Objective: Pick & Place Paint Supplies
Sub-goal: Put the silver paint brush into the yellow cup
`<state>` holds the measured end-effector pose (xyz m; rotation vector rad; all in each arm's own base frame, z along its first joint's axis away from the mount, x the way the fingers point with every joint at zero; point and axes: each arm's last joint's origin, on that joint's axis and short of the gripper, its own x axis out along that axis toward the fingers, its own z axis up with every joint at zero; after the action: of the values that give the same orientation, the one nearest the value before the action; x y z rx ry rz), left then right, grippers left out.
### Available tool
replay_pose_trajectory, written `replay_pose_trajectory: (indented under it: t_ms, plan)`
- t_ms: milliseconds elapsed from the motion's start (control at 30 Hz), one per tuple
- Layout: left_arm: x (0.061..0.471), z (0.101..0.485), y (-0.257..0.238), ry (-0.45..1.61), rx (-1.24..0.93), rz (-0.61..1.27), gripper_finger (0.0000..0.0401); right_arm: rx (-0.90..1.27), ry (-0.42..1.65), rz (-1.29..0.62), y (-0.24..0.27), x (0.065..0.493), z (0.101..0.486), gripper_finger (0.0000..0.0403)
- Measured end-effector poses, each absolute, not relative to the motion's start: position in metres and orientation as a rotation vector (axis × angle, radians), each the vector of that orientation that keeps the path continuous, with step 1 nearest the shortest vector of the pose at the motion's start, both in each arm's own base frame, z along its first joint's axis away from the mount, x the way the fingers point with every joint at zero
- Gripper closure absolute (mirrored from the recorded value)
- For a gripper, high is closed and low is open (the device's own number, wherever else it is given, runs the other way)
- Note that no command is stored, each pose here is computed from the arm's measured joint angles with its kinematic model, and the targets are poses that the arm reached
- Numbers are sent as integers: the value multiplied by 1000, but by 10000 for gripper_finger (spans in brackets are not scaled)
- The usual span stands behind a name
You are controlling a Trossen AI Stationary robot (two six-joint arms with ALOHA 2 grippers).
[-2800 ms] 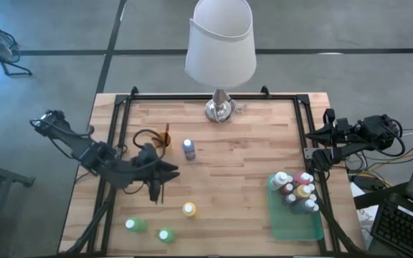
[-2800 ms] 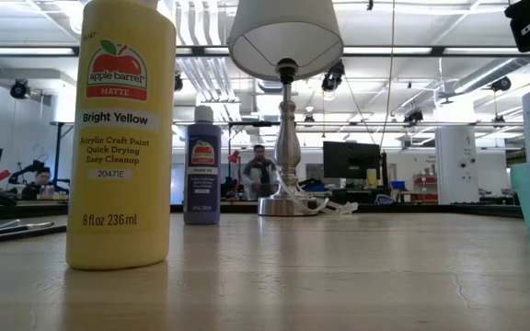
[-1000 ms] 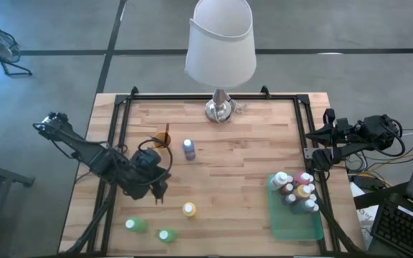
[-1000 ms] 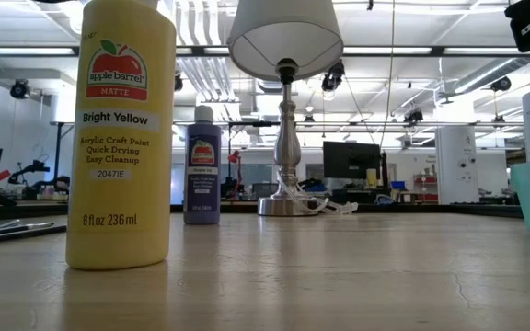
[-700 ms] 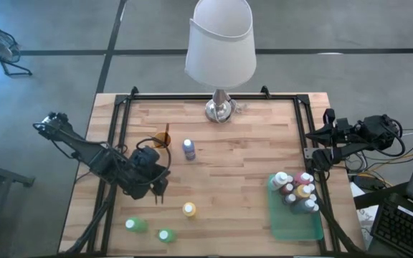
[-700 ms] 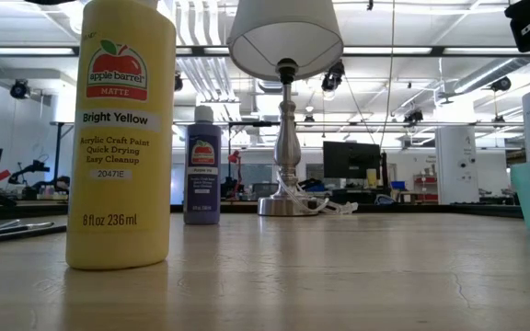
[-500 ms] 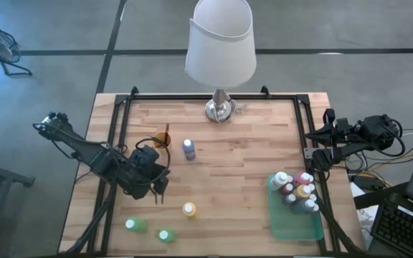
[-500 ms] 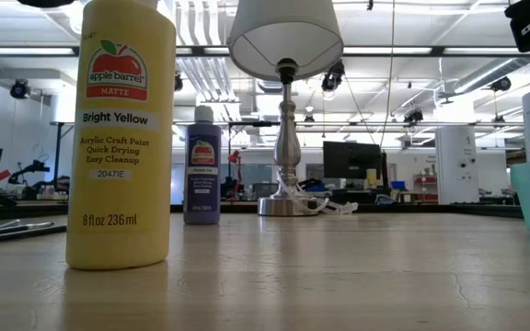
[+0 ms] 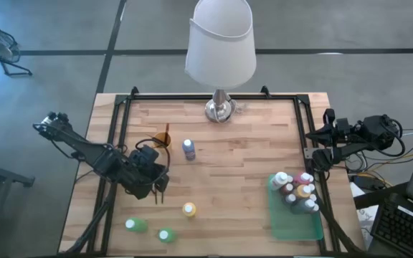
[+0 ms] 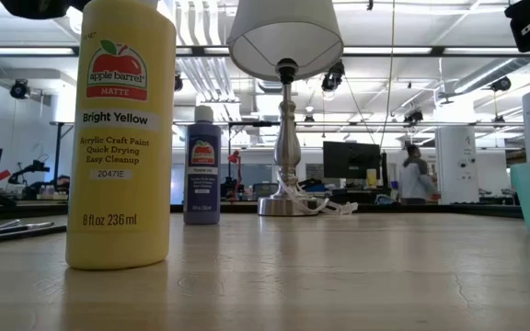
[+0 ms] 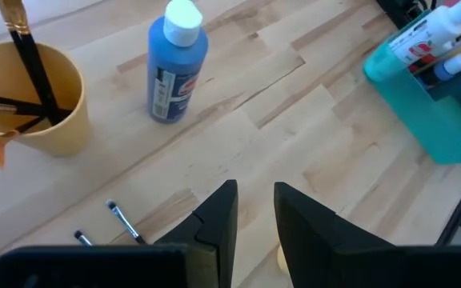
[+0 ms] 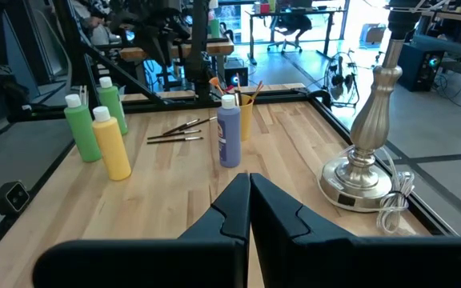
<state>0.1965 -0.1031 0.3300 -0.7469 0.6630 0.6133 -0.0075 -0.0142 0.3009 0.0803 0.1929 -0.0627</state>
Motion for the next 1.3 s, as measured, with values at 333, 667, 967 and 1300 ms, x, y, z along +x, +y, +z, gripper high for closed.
replay_pose_trajectory:
  t_ms: [333,667,967,1300]
  plan:
    - [202,308,-100,756,-711,644,311,80,193,-63,-14,-8,301,394]
    - [205,284,-88,873,-794,715,311,80,193,-63,-14,-7,301,394]
    - [203,273,-84,903,-818,753,246,80,193,-63,-14,-8,301,394]
    - [206,249,-80,868,-914,790,211,80,193,-63,-14,-7,301,394]
